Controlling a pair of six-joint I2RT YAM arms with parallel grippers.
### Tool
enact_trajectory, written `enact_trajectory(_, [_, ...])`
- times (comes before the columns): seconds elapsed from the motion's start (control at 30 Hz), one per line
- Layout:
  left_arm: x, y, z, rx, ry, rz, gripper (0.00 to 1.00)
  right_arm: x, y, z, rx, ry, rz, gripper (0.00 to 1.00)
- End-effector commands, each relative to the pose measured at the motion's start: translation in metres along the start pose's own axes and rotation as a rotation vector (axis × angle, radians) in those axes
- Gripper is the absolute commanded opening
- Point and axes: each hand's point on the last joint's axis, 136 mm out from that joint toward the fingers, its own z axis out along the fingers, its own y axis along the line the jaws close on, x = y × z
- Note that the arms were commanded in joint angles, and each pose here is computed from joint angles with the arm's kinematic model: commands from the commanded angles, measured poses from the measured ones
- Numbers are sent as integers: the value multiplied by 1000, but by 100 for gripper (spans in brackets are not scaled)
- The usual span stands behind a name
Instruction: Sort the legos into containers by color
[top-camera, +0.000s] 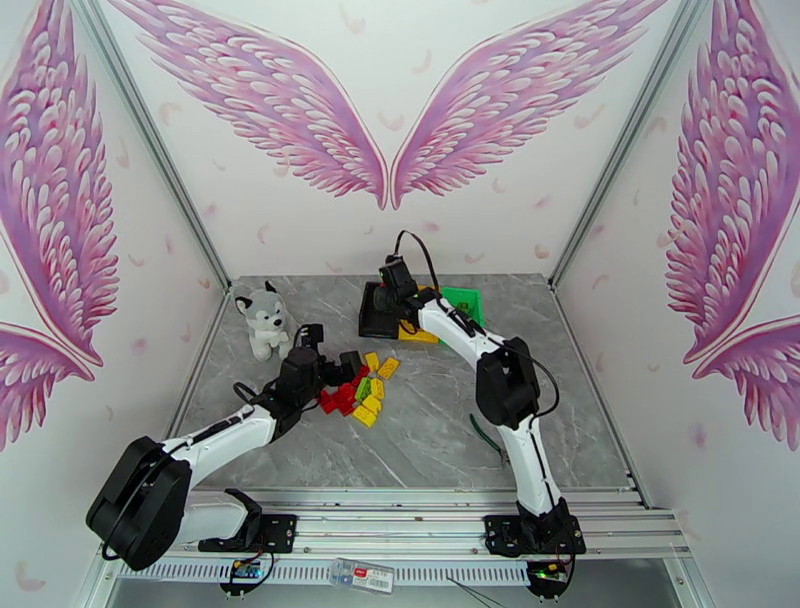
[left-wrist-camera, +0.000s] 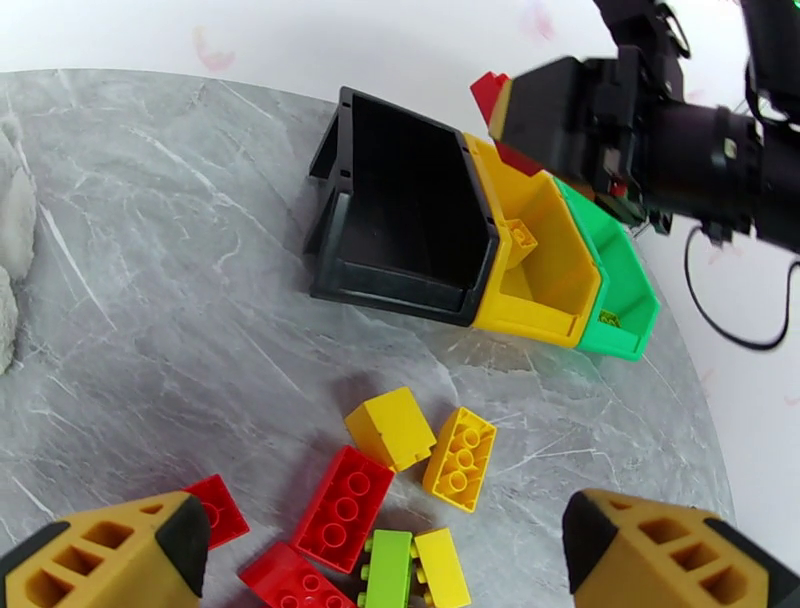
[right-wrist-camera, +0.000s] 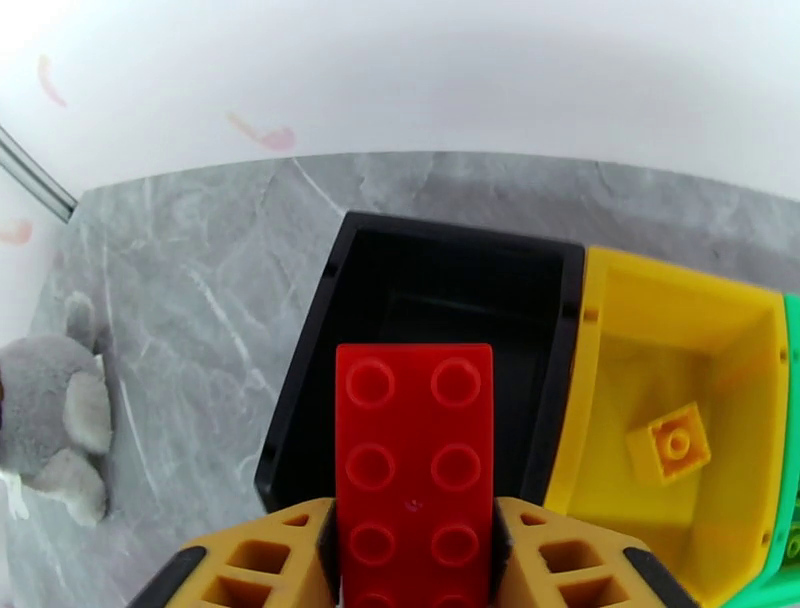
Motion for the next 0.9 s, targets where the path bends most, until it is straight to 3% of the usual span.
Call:
enact_trajectory(0.0, [3, 3, 0, -8, 8, -3, 99, 7, 11, -9, -34, 66, -46, 62])
enact_trajectory(0.17, [4, 4, 0, -10, 10, -1, 99, 7, 16, -40, -82, 37, -53, 67])
enact_trajectory(0.33, [4, 5, 1, -16, 10, -2, 99, 34, 11, -81, -115, 8, -53, 72])
enact_trajectory(0.63, [9, 8, 7, -11, 29, -33, 99, 132, -2, -133, -201, 52, -78, 81])
enact_trajectory(0.87, [17, 12, 15, -3, 55, -70, 99, 213, 22, -150, -292, 122, -173, 81])
